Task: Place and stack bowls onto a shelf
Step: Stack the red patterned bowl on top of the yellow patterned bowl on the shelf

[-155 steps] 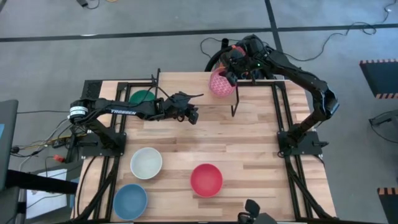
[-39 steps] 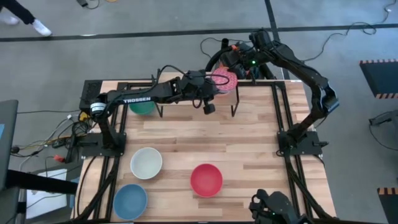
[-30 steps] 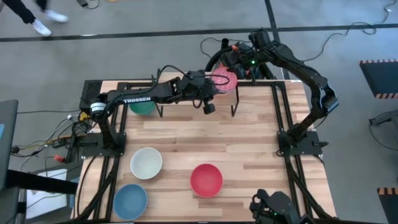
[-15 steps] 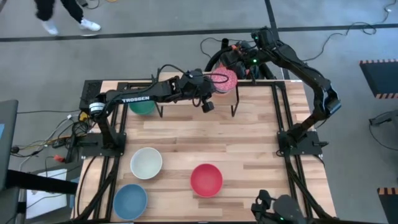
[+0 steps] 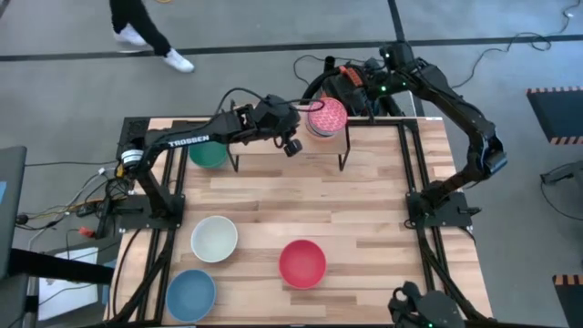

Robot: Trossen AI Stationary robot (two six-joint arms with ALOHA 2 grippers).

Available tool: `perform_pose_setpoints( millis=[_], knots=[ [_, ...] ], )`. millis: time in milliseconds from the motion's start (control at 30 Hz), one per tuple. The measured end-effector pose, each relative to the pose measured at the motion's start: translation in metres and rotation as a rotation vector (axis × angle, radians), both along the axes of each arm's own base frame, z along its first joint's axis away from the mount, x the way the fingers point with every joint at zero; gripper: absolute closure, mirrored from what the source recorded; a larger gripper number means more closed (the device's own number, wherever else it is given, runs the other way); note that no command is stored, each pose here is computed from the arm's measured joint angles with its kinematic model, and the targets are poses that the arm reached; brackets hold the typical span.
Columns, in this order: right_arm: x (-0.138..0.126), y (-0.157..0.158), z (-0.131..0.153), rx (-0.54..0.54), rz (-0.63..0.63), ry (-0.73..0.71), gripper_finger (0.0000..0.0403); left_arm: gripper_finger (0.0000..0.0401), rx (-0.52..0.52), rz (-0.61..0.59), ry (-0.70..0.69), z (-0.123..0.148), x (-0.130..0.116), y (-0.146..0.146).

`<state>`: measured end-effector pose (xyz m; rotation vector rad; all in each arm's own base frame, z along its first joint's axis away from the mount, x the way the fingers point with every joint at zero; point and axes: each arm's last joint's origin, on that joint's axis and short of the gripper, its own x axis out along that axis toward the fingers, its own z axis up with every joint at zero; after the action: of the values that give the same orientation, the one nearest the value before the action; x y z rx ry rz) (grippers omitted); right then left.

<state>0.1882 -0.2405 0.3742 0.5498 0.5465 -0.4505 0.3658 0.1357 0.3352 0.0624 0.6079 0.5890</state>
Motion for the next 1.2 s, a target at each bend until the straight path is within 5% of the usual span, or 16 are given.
perform_pose_setpoints(
  millis=[500,1200],
  knots=[
    [-0.009,0.006,-0.034,0.088,-0.074,0.025,0.0266,0.0373,-0.072,0.027,-0.089,-0.032,-0.002,0.015],
    [-0.001,0.011,-0.037,0.091,-0.049,0.024,0.0266,0.0373,-0.141,-0.021,-0.194,-0.049,0.015,0.013]
  ],
)
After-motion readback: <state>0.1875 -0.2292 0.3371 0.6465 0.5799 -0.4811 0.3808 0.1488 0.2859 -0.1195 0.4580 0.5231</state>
